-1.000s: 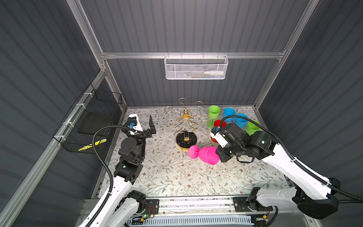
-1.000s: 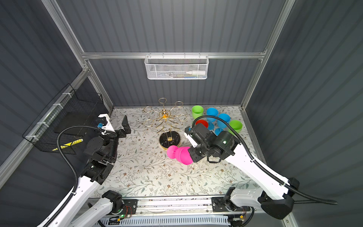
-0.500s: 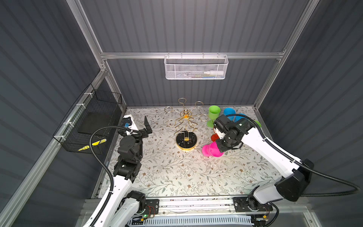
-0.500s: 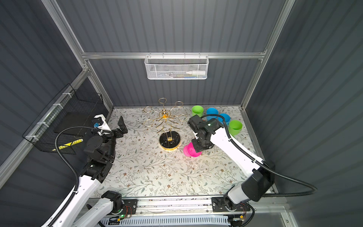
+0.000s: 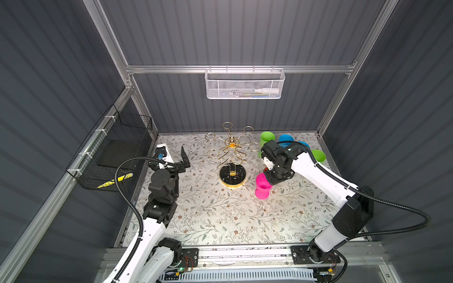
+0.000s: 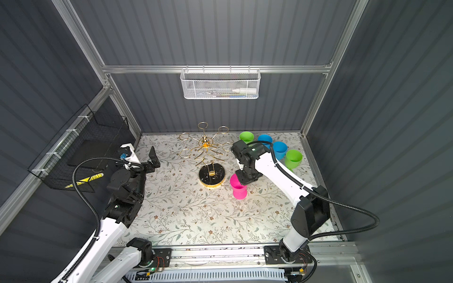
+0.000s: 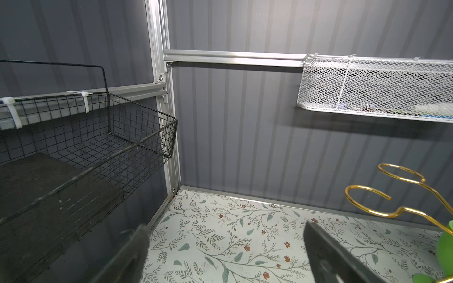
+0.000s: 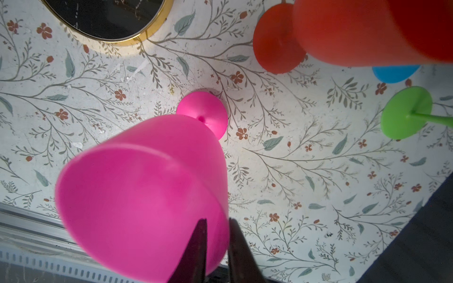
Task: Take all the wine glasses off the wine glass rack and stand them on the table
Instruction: 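Set the magenta glass upright near the red glass and open the right gripper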
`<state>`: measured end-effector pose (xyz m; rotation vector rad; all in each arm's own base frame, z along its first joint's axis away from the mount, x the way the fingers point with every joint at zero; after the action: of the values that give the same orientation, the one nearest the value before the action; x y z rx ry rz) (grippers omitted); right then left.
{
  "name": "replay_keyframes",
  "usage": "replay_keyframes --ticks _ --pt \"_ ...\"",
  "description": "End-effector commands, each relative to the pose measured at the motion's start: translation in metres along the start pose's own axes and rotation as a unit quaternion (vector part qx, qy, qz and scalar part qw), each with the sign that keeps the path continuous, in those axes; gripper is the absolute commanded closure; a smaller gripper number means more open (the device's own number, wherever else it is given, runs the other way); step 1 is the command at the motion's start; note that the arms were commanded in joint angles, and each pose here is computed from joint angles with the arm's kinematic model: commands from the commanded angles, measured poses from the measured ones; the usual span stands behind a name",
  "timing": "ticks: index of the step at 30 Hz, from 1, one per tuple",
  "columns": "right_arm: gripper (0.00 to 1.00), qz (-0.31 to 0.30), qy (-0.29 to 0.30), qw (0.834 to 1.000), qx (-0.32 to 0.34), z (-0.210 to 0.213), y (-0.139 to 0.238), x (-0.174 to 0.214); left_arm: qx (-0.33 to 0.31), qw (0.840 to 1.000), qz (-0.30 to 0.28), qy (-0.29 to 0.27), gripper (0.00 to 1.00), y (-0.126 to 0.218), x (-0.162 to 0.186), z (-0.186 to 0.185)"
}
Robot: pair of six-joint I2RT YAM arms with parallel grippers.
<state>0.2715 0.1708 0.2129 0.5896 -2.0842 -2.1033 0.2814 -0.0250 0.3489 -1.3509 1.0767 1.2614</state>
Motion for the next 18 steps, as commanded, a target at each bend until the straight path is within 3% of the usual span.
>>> replay_keyframes --ticks 1,4,8,14,15,17,18 --pt "0.75 -0.044 -0.008 0.999 -0.025 -0.001 0.021 -0.009 -0.008 1.0 -0.006 -0.009 0.0 -0.002 0.0 0.002" --pt "0.72 -0.071 -0.023 0.996 -0.039 -0.007 0.031 -0.01 -0.009 1.0 -0.007 -0.013 0.0 -0.002 0.001 0.003" --pt "0.58 -0.14 -0.05 0.986 -0.068 -0.02 0.05 -0.007 -0.012 1.0 -0.004 -0.014 0.0 -0.002 0.004 0.004" --pt "0.37 -0.287 -0.094 0.948 -0.102 -0.047 0.072 0.005 -0.012 1.0 0.001 -0.008 0.0 -0.004 0.012 0.004" --pt "0.33 -0.313 -0.099 0.94 -0.098 -0.052 0.077 0.007 -0.014 1.0 0.003 -0.009 0.0 -0.005 0.014 0.004" --pt "0.08 -0.36 -0.11 0.923 -0.076 -0.065 0.078 0.012 -0.015 1.0 0.01 -0.011 0.0 -0.007 0.019 0.004" --pt "0.01 -0.38 -0.117 0.915 -0.065 -0.072 0.078 0.013 -0.019 1.0 0.013 -0.01 0.0 -0.008 0.022 0.005"
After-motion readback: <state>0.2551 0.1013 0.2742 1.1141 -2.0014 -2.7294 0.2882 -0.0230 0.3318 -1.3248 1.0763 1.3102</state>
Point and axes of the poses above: each gripper's point midway between its finger pads, its own y axis back along the fingers, its own z axis along the line the jaws close on, x = y × z, the point moved 4 cm from there along y, back along the fingers, and after that the axes turned 2 degrees about -y, right-handed, at the moved point
